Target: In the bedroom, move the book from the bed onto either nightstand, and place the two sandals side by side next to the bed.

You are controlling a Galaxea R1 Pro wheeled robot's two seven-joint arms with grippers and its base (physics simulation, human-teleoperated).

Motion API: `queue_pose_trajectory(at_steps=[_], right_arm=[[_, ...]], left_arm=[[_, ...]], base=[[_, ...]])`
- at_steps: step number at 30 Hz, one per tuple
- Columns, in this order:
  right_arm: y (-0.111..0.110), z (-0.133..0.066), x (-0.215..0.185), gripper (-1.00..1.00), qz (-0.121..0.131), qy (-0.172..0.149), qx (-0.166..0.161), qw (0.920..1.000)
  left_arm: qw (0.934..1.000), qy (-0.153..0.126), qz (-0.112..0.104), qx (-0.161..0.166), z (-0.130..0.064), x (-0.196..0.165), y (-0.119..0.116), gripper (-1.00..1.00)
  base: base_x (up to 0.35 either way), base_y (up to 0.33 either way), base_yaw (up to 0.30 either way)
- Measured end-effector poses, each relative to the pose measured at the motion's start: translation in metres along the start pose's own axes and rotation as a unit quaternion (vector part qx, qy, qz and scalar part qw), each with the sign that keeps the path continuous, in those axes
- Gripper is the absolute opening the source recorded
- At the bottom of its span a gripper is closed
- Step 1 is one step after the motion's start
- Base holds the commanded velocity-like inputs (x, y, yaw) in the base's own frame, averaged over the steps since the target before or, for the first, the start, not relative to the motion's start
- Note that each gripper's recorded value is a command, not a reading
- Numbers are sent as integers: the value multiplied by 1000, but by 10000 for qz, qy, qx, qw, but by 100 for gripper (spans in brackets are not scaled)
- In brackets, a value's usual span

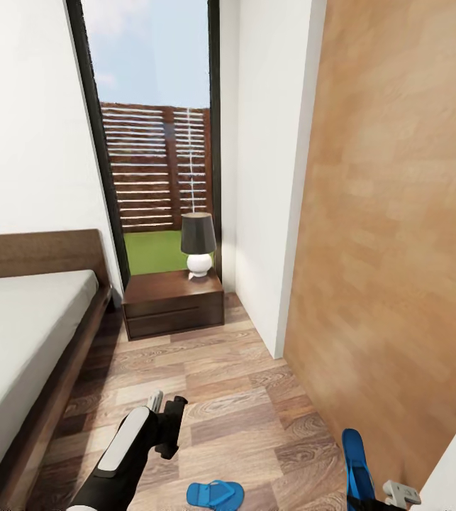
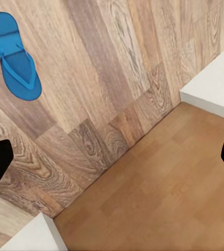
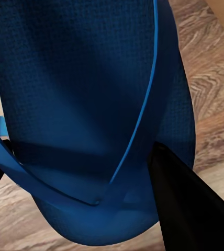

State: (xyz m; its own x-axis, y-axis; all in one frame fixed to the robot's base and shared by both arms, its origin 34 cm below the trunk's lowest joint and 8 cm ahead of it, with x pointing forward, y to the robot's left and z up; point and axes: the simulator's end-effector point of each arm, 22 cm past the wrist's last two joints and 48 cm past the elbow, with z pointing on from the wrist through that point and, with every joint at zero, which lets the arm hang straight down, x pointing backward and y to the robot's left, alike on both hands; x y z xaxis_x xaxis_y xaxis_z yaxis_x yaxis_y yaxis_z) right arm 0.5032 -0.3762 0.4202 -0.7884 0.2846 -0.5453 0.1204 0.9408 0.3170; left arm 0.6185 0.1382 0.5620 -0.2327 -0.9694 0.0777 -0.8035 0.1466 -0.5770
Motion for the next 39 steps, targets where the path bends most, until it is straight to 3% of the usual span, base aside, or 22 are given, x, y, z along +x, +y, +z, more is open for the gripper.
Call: queue_pose_trajectory(at_steps=[33,35,36,37,38,39], right_arm=[[-22,47,46,-100,-24,-8,-20,10000],[-13,53,49,-100,-22,16,-86,10000],[4,61,52,-100,-4,31,-214,9998],[29,70,54,-100,18,51,-397,9992],[80,82,45,-100,-8,185,-759,9969],[118,89,37,-100,124,112,-1050,9943]], left_arm=[[10000,-4,-1,10,49,-2,51,100],[10000,-2,1,13,52,-2,54,100],[10000,-2,3,19,53,-2,55,100],[10000,-4,5,22,54,-3,57,100],[10000,-32,17,18,56,-7,59,100],[10000,-36,18,18,57,-8,61,100]], base=[[0,0,0],[0,0,0],[0,0,0],[0,0,0],[0,0,0],[0,0,0]])
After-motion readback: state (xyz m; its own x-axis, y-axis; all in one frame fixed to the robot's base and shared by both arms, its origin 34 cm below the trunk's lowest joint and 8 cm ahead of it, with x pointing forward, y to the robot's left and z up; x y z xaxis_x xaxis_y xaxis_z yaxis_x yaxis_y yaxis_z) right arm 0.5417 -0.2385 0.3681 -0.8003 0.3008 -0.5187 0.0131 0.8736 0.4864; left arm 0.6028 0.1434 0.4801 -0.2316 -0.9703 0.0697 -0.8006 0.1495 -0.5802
